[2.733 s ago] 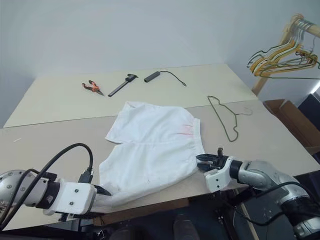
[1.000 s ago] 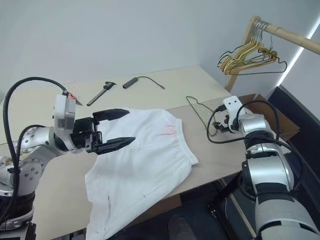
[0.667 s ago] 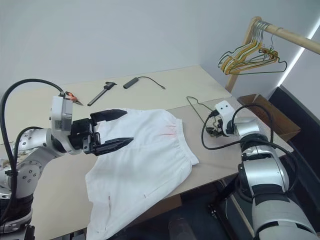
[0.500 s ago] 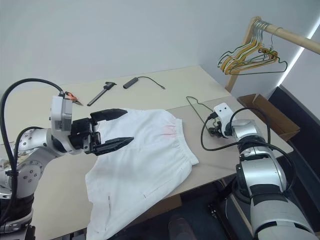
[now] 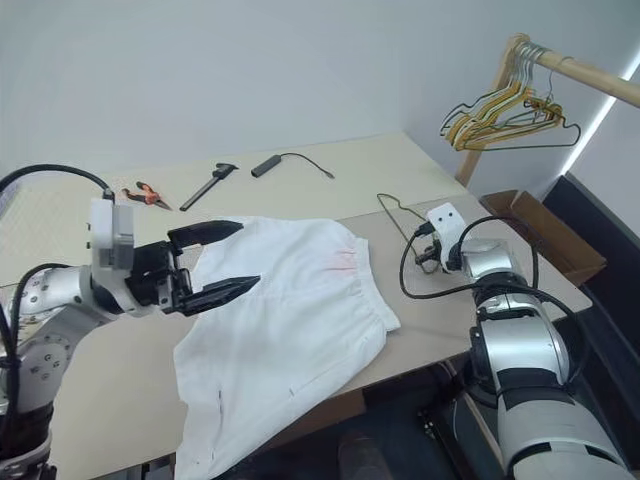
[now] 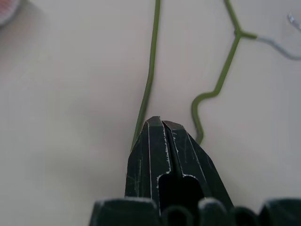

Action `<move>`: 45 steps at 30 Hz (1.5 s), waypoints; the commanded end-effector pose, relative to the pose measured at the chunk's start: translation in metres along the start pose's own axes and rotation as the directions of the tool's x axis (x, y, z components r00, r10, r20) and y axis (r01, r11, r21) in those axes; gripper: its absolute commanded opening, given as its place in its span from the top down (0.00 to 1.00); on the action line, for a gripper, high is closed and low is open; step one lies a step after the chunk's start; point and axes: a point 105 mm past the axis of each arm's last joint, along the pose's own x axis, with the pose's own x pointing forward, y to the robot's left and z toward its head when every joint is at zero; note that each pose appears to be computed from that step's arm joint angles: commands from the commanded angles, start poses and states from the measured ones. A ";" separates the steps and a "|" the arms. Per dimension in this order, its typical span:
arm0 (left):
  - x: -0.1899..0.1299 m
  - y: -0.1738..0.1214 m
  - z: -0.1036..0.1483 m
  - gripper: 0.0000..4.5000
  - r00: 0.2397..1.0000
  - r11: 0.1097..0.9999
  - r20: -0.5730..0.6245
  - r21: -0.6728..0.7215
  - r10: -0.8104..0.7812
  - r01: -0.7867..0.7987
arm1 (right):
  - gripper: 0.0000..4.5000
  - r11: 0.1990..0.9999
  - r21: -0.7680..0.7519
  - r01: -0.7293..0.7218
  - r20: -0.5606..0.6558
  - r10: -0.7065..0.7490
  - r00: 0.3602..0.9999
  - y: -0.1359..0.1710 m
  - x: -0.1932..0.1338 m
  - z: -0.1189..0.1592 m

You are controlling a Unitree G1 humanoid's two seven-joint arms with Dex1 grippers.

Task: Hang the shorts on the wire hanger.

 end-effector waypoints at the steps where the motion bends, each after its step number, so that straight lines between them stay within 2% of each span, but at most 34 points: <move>1: -0.004 -0.005 0.011 0.00 1.000 0.999 0.009 0.035 0.014 -0.014 | 0.99 0.998 0.004 0.060 -0.022 -0.060 0.998 -0.008 -0.002 0.004; 10: -0.003 -0.009 0.010 0.00 1.000 1.000 -0.010 0.011 0.024 -0.024 | 0.99 0.998 0.059 -0.038 -0.113 0.045 0.993 0.005 -0.005 -0.007; 14: -0.003 -0.009 0.010 0.00 1.000 1.000 -0.017 0.006 0.009 -0.009 | 0.99 0.997 0.075 -0.026 -0.136 0.036 0.990 0.000 -0.010 -0.014; 17: -0.003 -0.009 0.010 0.00 1.000 1.000 -0.018 0.005 0.004 -0.004 | 0.99 0.996 0.085 -0.010 -0.101 0.019 0.995 -0.005 -0.014 -0.009; 26: -0.002 -0.011 0.011 0.00 1.000 1.000 -0.009 -0.009 -0.003 0.002 | 0.99 0.962 0.188 0.198 -0.044 -0.193 0.980 -0.043 -0.037 0.008; 34: -0.018 -0.005 0.009 0.00 0.996 0.997 -0.062 -0.039 0.062 -0.064 | 0.99 0.965 0.159 0.207 -0.169 -0.180 0.969 -0.041 -0.052 -0.019; 38: -0.017 -0.003 0.005 0.00 0.995 0.997 -0.076 -0.045 0.060 -0.064 | 0.99 0.951 0.167 0.260 -0.169 -0.232 0.958 -0.050 -0.057 -0.020; 45: -0.012 -0.006 0.008 0.00 0.998 0.998 -0.058 -0.051 0.039 -0.041 | 0.99 0.959 0.197 0.203 -0.245 -0.152 0.957 -0.042 -0.079 -0.042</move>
